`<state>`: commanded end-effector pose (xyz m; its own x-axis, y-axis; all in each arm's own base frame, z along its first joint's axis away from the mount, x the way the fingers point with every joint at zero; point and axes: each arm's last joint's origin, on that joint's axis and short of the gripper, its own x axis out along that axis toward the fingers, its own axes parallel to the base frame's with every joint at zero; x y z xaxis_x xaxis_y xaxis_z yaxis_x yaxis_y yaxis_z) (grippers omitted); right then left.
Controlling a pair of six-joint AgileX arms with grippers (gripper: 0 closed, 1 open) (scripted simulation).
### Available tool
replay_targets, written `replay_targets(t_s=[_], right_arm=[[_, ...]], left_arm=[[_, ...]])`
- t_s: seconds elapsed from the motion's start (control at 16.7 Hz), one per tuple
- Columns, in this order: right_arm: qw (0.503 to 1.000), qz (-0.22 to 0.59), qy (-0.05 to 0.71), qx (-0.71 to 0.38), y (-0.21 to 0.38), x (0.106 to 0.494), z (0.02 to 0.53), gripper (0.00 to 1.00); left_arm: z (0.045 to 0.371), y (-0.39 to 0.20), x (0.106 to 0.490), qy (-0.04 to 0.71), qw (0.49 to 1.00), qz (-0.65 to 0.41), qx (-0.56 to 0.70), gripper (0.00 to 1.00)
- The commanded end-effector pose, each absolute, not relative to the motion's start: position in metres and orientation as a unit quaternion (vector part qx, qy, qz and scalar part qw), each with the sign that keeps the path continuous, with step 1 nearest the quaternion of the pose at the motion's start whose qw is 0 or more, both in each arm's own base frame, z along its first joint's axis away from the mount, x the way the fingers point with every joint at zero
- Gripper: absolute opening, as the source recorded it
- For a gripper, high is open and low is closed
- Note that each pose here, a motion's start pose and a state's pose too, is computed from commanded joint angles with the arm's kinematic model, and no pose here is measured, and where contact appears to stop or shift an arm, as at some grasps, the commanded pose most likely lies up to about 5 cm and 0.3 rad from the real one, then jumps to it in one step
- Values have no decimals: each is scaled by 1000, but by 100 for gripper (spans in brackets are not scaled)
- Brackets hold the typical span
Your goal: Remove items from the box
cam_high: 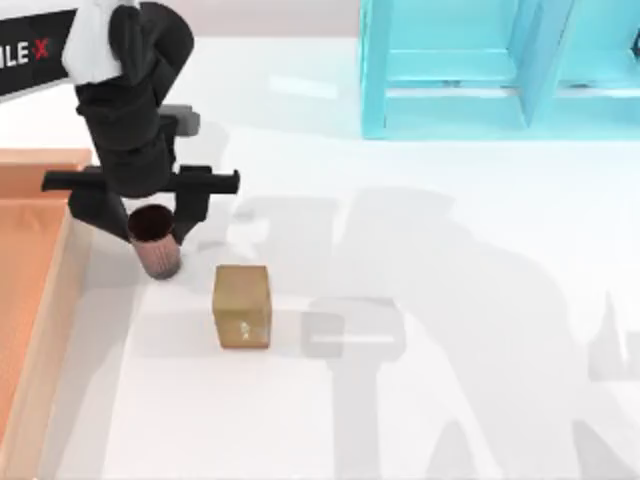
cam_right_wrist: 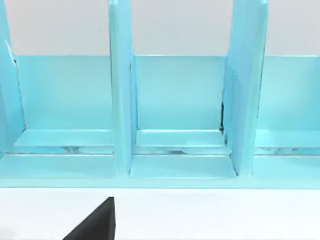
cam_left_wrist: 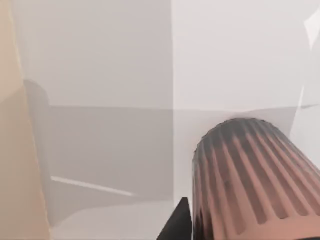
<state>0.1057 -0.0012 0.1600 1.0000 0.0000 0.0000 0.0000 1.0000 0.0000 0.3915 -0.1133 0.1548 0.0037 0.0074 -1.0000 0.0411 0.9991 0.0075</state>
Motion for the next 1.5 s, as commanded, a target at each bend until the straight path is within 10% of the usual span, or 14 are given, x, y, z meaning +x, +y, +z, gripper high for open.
replay_targets(t_s=[0.6, 1.2, 1.5], right_arm=[[1000, 0, 0, 0, -1, 106, 160, 100], [1000, 0, 0, 0, -1, 106, 160, 100], [1000, 0, 0, 0, -1, 106, 160, 100]], left_arm=[[155, -113, 392, 706, 708, -12, 17, 98], [156, -115, 391, 706, 708, -14, 19, 100], [209, -137, 367, 706, 702, -76, 48, 100]])
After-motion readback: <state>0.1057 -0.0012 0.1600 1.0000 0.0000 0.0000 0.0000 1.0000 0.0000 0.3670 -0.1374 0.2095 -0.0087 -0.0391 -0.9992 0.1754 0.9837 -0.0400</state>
